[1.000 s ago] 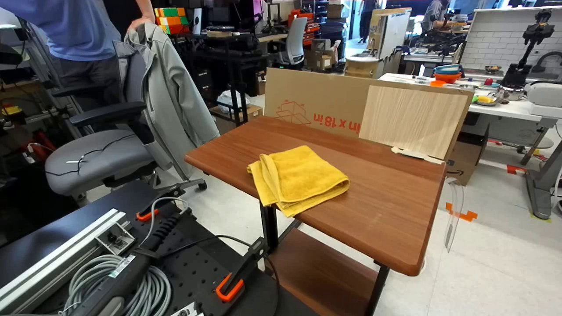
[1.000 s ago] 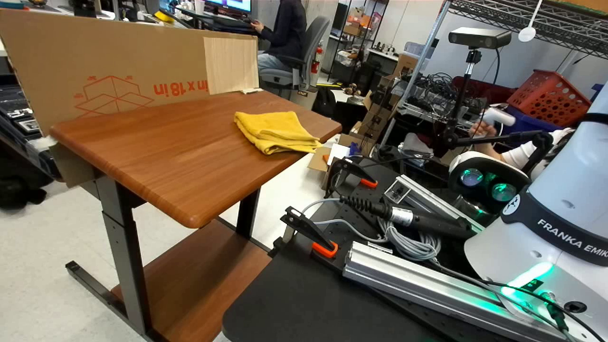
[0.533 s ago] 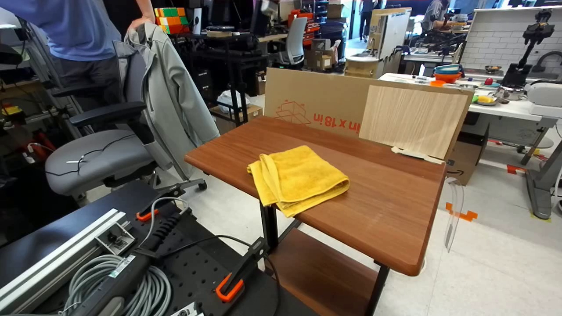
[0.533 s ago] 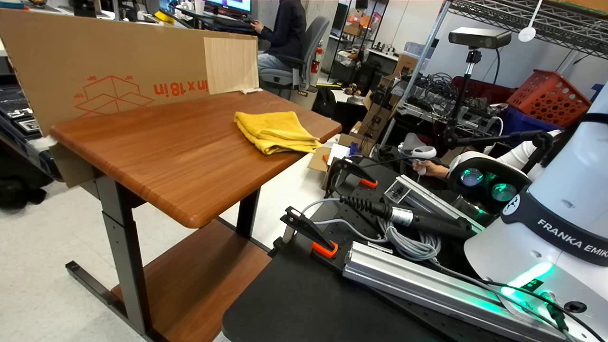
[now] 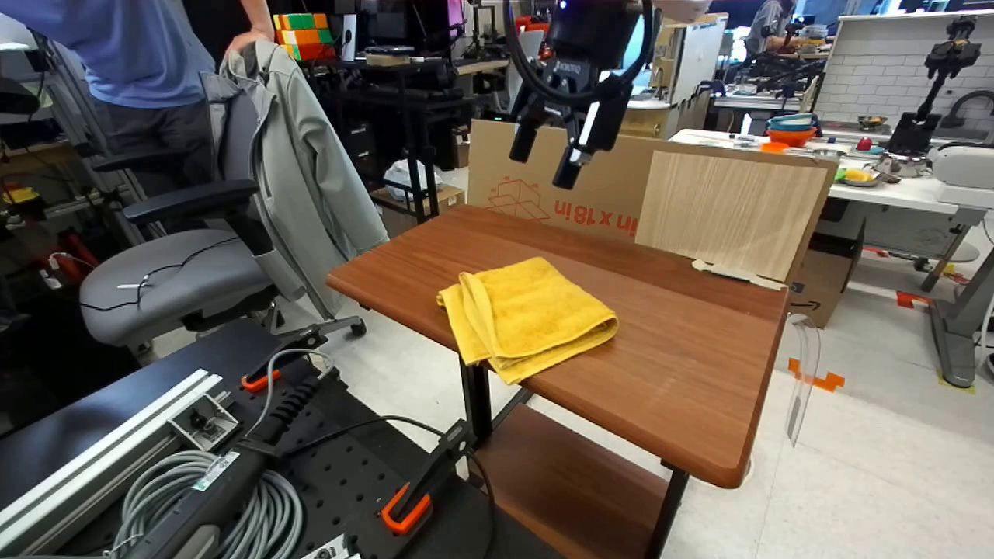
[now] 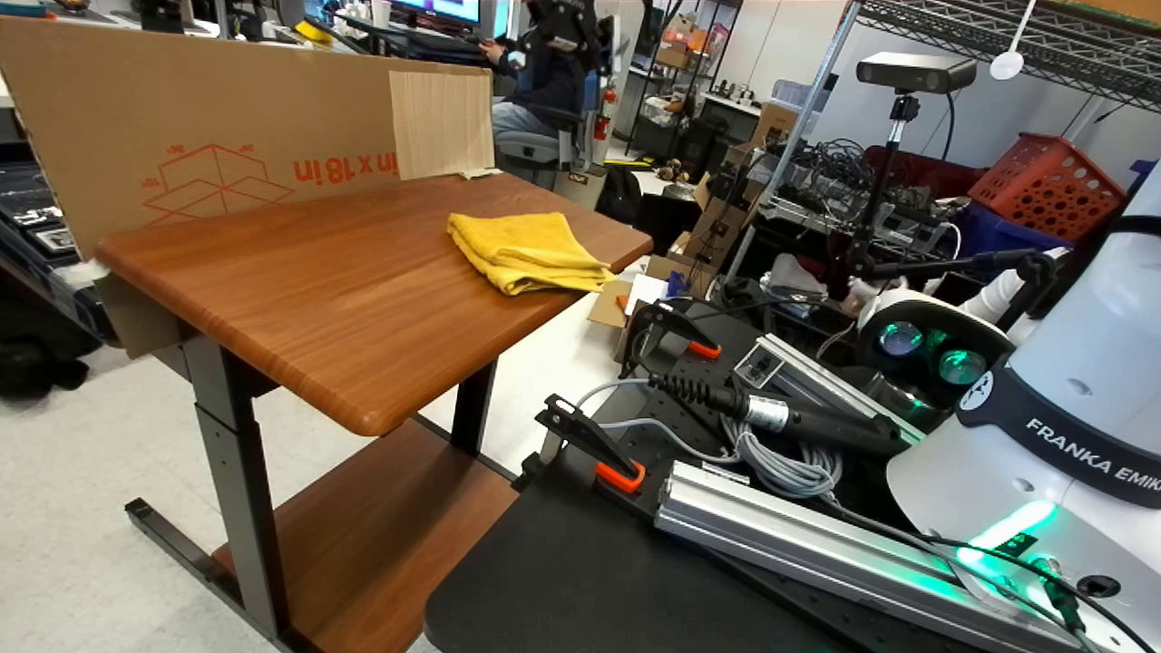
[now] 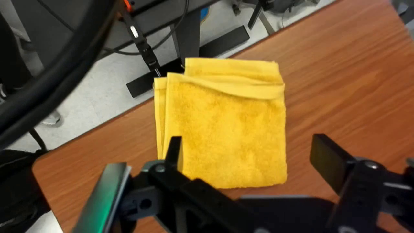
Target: Wipe the table with the cloth
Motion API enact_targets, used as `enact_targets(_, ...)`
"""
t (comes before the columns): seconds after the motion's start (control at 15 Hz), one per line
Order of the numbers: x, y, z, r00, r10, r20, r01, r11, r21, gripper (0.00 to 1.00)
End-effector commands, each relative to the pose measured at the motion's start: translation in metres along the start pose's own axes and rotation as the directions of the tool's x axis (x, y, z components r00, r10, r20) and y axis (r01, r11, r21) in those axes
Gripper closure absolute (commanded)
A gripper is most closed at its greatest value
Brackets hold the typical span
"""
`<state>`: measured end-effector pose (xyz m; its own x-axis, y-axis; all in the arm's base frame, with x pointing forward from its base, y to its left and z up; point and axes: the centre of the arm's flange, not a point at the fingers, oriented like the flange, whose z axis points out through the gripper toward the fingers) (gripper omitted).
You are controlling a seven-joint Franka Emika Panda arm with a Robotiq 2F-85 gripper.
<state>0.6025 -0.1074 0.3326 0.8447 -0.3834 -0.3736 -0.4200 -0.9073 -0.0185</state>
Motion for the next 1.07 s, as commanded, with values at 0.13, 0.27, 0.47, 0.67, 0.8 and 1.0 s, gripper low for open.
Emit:
enact_targets(0.13,0.02,-0.001,0.007,1.0,0.028,-0.006,-0.028,1.0,-0.001,0.0)
enact_targets(0.27,0.007,-0.003,0.022,0.992,0.081,-0.098,-0.084,0.996,-0.029,0.0)
enact_targets(0.47,0.006,-0.006,0.076,0.97,0.134,-0.203,-0.164,0.977,-0.138,0.0)
enact_targets(0.67,-0.007,-0.005,0.136,0.971,0.145,-0.189,-0.193,0.943,-0.27,0.0)
enact_targets(0.8,-0.016,-0.004,0.169,0.978,0.159,-0.133,-0.194,0.929,-0.314,0.0)
enact_targets(1.0,-0.013,-0.005,0.201,0.996,0.08,-0.04,-0.088,0.963,-0.253,0.0)
